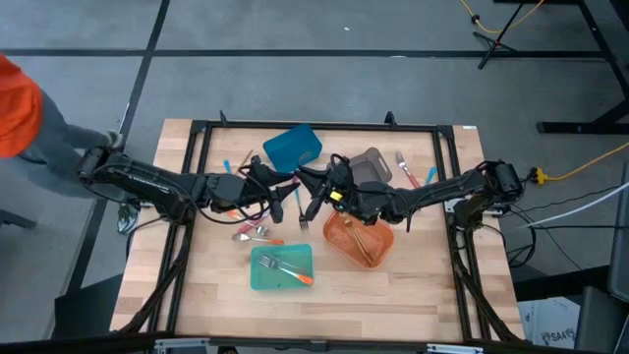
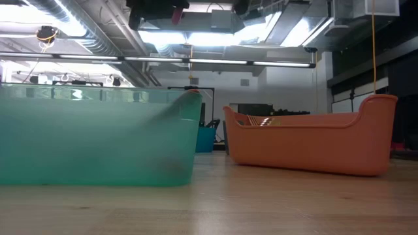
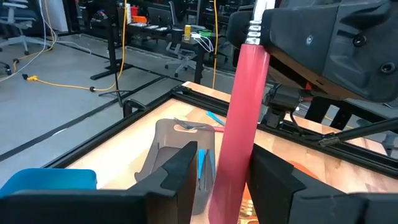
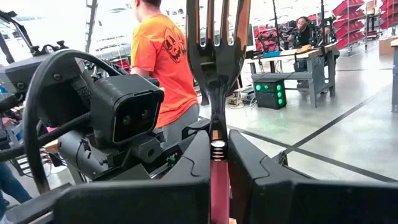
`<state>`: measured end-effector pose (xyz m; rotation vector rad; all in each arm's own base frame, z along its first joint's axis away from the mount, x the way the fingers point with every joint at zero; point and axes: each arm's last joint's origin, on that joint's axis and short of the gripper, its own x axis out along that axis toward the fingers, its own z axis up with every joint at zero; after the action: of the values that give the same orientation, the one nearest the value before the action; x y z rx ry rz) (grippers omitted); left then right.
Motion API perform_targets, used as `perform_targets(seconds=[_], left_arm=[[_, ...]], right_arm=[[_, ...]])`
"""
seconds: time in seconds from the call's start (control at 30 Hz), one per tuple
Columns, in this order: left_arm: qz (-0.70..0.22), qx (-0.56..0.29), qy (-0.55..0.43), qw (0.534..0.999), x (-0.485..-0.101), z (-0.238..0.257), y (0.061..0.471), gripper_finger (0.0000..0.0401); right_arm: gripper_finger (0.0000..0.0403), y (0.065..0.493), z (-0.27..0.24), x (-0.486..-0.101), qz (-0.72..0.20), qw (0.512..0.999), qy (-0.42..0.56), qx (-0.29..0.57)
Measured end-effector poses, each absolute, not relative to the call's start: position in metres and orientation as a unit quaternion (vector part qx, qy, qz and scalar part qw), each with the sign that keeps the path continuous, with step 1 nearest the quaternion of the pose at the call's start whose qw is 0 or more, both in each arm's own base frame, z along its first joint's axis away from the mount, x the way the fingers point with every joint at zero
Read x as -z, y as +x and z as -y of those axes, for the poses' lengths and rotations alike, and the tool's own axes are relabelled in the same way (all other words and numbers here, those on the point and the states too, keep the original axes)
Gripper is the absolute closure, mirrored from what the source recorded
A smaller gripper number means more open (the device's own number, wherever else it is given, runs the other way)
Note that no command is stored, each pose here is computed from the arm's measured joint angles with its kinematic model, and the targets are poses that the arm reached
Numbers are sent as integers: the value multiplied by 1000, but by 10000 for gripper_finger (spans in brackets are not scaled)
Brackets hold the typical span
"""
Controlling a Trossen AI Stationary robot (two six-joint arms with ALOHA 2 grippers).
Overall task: Sort silverware by color (type)
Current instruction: Put the pink fork into the blue bin
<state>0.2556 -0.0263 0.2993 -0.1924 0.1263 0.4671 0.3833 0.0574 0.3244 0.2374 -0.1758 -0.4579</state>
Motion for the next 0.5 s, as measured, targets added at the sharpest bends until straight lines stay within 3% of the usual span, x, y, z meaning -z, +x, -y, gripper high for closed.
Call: perform_targets(seconds=[0.5], left_arm=[[-62, -238, -94, 965, -299, 26, 255, 280]], right_arm=[[391, 383, -57, -325, 88, 963, 119, 226]])
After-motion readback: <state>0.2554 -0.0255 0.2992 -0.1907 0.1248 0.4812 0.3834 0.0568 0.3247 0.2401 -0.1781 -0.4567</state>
